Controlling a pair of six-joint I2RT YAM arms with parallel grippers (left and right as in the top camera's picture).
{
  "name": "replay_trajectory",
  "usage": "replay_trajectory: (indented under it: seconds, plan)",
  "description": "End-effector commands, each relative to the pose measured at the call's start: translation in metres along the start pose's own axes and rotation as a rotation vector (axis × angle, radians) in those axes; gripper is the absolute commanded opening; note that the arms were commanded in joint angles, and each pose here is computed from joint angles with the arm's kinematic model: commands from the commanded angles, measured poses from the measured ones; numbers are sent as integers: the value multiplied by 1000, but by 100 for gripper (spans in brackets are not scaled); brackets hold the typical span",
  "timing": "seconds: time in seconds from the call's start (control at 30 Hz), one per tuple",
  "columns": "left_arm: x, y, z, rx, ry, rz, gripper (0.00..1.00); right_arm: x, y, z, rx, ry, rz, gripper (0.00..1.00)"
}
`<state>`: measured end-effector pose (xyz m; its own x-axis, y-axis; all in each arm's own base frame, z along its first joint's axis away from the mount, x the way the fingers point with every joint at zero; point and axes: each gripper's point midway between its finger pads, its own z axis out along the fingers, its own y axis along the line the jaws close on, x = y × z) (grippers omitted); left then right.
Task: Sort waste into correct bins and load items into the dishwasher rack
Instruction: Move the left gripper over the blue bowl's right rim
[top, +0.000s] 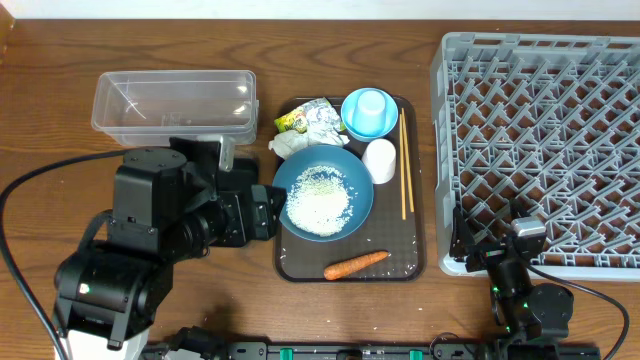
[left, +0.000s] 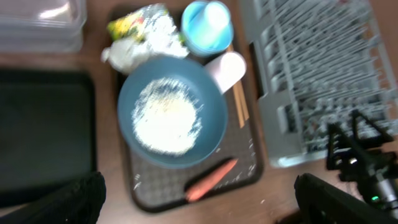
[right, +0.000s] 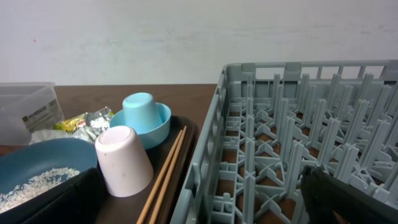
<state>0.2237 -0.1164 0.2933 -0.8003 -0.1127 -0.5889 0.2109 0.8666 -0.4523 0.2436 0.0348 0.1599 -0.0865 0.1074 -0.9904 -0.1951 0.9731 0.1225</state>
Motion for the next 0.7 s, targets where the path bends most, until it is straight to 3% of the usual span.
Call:
replay_trajectory:
  seconds: [0.0,0.3,0.47,0.67]
  plan:
    - [-1,-13,5,44,25,6,99,1,-2,0,9,3,-5,99]
    - [43,5,90,-220,329,43,99,1,-2,0,9,3,-5,99]
    - [50,9,128,-359,344,139,99,1,-2,0,9,3,-5,99]
    - [55,1,173,-353,357,144,99,1,-2,0,9,3,-5,99]
